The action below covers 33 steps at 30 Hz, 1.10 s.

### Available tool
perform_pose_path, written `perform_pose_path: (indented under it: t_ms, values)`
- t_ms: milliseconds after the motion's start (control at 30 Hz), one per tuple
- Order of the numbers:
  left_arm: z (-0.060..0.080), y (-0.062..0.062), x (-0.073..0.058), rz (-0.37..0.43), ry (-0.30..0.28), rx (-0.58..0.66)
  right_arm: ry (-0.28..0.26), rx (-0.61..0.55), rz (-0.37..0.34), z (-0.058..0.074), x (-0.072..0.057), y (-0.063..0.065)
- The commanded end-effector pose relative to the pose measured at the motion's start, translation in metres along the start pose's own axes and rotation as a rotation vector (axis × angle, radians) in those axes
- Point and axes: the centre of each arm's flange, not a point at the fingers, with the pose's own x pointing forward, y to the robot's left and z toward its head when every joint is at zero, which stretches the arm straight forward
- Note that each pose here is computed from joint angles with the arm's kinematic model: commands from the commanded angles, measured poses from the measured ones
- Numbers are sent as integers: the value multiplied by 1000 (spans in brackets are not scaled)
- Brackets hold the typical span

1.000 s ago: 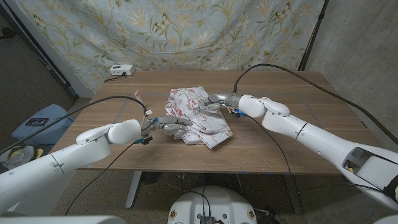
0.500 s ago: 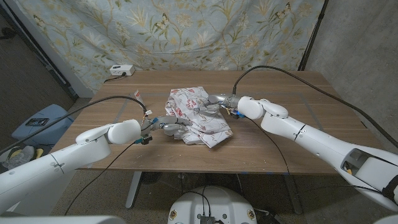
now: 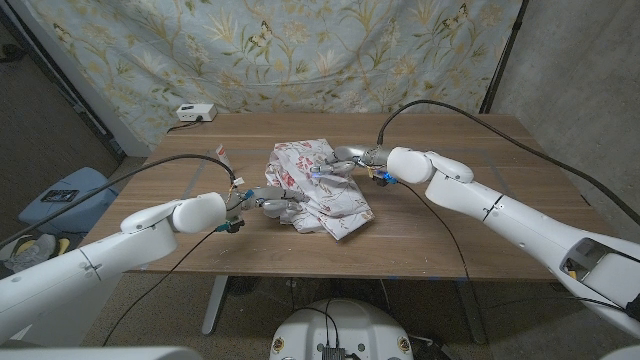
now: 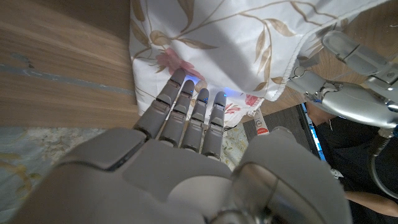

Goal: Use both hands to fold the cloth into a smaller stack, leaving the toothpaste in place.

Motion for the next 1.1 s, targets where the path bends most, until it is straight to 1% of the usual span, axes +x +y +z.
perform_pose_path:
  t_ms: [33,167,267,400,533,767,900,1100]
  values:
    - [10,16,-3,67,-8,10,-8,24,-29,-2,-17,-18]
    - [13,19,-5,84,-9,5,-3,35,-40,-5,-21,-20]
    - [14,21,-6,92,-22,-10,2,41,-46,-8,-23,-22]
    - [17,25,-8,118,-19,-12,1,50,-61,-12,-24,-26]
    - [20,28,-9,139,-23,-14,1,55,-78,-15,-26,-31]
    - [26,34,-15,178,-22,-17,9,68,-121,-23,-31,-45]
    - [28,37,-17,199,-27,-18,17,73,-130,-27,-33,-49]
    - [35,46,-20,238,-33,-13,37,78,-148,-36,-40,-53]
